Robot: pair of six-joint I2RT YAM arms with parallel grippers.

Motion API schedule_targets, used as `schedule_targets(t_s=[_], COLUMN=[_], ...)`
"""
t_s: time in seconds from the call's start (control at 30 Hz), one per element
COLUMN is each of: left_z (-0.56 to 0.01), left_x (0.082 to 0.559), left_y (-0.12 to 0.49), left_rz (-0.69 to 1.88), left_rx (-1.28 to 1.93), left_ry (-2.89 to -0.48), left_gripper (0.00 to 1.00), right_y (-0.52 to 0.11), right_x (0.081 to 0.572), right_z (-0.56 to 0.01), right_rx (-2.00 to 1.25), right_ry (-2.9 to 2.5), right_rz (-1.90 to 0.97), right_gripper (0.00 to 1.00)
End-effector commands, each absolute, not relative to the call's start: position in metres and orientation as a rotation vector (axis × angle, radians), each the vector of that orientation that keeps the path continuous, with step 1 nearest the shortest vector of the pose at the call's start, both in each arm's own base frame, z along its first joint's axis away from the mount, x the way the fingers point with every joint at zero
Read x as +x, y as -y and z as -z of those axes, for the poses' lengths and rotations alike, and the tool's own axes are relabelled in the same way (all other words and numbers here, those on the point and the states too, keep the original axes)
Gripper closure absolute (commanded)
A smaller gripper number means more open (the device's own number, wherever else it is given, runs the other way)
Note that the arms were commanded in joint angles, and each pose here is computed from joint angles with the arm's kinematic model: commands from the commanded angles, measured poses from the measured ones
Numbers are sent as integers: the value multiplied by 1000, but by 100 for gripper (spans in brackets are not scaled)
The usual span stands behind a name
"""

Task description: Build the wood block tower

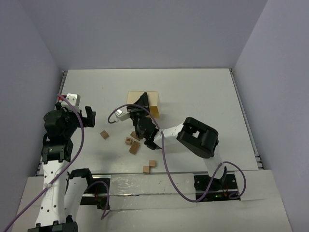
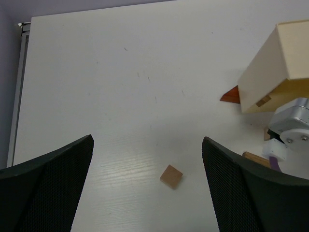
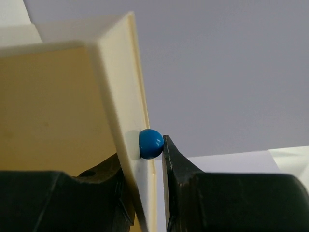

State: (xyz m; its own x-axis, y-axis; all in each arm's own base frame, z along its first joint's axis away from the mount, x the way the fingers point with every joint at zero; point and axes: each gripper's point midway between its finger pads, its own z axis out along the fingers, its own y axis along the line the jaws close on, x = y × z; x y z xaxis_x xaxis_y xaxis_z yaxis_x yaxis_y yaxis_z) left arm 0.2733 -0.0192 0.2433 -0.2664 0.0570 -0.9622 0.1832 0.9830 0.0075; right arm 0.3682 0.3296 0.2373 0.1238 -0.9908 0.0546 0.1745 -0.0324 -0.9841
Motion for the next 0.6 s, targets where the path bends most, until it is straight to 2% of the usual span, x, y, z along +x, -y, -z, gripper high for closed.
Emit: schedule_targets(t_s=[0.0,0.07,0.13,0.2,0.27,0.33,0.43,0.57], left_z=[-263,-263,-265,-270,-271,-269,-271,-268], left_x=[276,278,280,280,280,283,282,282], left_y=[22,23,21,20,24,24,20,22], left_rz=[133,133,127,129,146,151,134,142], left_rx=[192,194,184,174,182,176,165,172], left_ry=[-1755,-1748,-1762,-1755,-1731,-1739,-1755,-1728], left_gripper=[1,1,1,1,1,1,1,1], right_y=[-289,-293,-277,-279,-286,-279,-277,-298], right_x=[341,352,332,335,361,366,334,355], right_z=[-345,-355,-372,-355,-344,-347,-369,-346], right_rx=[-549,-512,-495,-555,-559,-547,-505,-573], right_ry=[-940,-924,-929,-943,-914,-930,-915,-895], right_rz=[998,1022,980,949,1074,1114,979,1071], right_gripper=[100,100,100,100,100,100,100,100])
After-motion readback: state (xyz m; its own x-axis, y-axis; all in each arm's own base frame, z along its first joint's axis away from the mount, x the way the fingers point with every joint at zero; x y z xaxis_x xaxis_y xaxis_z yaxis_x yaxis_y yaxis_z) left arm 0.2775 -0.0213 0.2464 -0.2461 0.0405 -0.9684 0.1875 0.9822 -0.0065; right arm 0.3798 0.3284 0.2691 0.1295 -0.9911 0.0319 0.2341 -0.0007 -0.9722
